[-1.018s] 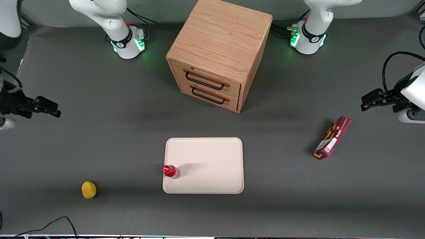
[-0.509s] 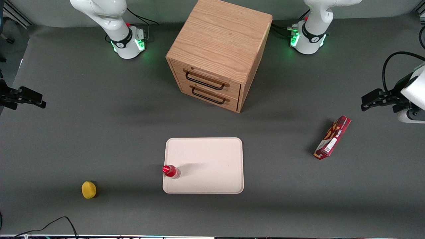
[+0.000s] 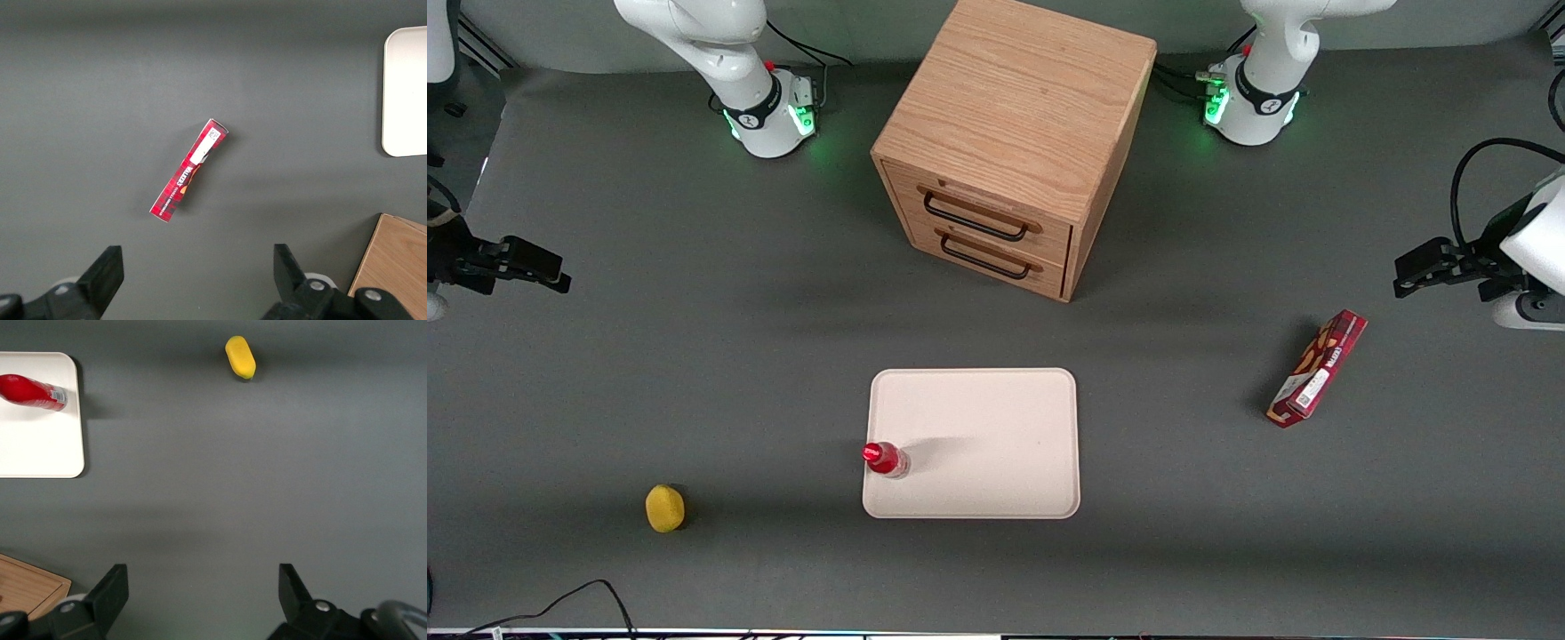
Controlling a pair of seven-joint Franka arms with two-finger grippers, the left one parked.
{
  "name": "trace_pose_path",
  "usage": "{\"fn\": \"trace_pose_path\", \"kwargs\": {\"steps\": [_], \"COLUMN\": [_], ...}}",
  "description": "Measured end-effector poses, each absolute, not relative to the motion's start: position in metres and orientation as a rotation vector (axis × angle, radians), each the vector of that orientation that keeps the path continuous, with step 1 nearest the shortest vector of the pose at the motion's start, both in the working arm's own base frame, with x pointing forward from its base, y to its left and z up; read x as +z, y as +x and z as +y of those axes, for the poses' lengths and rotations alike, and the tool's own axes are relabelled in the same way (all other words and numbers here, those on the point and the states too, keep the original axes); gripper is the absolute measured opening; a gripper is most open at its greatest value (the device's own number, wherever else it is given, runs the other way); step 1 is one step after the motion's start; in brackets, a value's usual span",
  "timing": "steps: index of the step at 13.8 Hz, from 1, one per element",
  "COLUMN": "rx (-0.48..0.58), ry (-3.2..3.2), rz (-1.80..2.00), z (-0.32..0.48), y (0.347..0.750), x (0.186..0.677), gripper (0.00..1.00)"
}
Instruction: Place coke bottle on tray
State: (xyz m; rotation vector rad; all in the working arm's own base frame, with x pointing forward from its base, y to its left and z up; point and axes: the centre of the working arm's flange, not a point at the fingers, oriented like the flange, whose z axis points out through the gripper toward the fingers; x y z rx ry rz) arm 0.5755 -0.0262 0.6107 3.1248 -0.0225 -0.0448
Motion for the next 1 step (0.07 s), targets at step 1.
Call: {"fn": "trace_pose_path", "kwargs": {"steps": [1], "rx": [-0.046], "ry": [3.125], "rz": [-0.019], "z": [-0.0250], "y": [0.5758], "x": [0.6101], "gripper": [1.00]}}
